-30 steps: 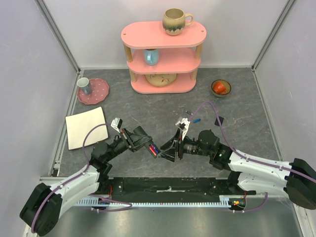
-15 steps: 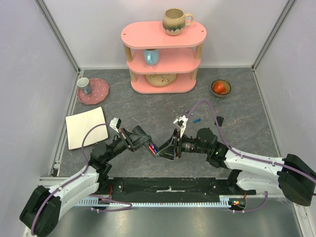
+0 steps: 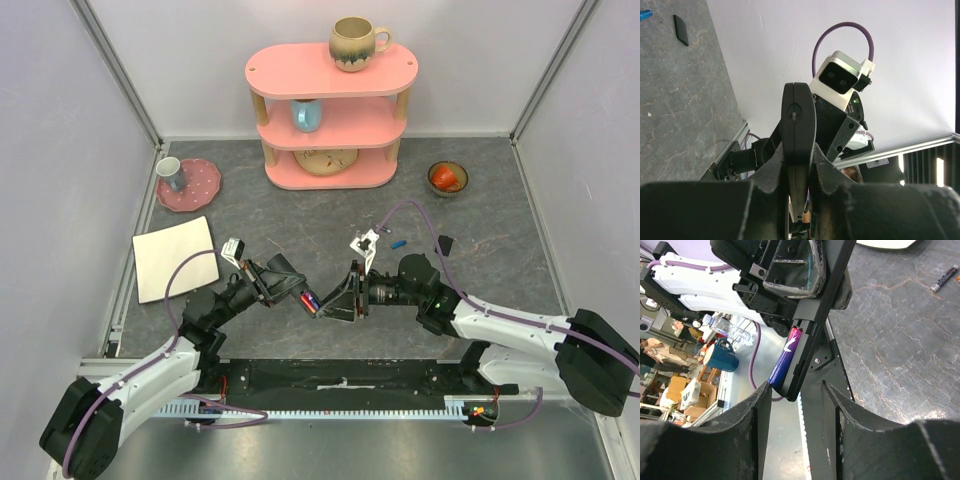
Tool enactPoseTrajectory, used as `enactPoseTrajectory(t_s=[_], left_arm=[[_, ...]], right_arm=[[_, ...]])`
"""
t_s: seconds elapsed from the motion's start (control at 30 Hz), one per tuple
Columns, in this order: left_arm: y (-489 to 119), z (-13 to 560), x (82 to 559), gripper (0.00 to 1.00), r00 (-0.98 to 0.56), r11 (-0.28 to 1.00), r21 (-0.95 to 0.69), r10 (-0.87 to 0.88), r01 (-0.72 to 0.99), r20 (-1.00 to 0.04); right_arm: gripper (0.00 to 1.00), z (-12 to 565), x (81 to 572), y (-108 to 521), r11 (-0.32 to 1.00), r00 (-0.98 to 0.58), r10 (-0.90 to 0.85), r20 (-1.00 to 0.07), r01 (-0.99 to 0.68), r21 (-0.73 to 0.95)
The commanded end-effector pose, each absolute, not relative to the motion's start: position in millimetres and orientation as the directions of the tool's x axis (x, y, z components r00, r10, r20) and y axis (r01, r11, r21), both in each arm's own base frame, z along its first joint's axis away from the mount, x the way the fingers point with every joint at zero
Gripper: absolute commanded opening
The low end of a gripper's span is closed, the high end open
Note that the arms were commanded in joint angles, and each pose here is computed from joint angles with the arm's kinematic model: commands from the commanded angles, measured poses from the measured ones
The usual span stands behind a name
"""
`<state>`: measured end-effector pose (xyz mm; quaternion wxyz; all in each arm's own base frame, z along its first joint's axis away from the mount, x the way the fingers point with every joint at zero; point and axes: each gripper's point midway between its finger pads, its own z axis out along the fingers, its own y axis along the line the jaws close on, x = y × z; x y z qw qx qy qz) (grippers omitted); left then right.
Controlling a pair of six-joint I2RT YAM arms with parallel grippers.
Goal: Load the batteries into the remote control
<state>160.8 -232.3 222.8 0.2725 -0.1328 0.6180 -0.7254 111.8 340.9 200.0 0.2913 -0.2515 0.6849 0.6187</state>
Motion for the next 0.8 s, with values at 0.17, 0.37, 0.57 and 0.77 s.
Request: enactPoseTrajectory(t_s=[0.17, 0.37, 0.57, 0.77], left_arm=[[-234.4, 229.9, 136.9, 0.02, -0.852, -0.131, -0.949, -0.488, 0.287, -0.19], [-234.8, 226.9, 141.4, 0.02, -0.847, -0.113, -0.955, -0.499, 0.274, -0.184], [-235.2, 223.4, 143.9, 0.02, -0.845, -0.103, -0.96, -0.504, 0.262, -0.176], [-235.1, 221.6, 144.9, 0.02, -0.844, -0.097, -0.962, -0.508, 0.257, -0.174]], right_arm=[[0.57, 201.0, 119.1, 342.0, 0.127, -0.721, -0.027, -0.692, -0.689, 0.713], [0.62, 199.8, 114.7, 341.3, 0.129, -0.718, -0.067, -0.692, -0.694, 0.708], [0.65, 200.8, 114.5, 339.6, 0.132, -0.716, -0.07, -0.694, -0.696, 0.705], [0.68, 202.9, 114.0, 339.6, 0.132, -0.715, -0.072, -0.696, -0.698, 0.704]])
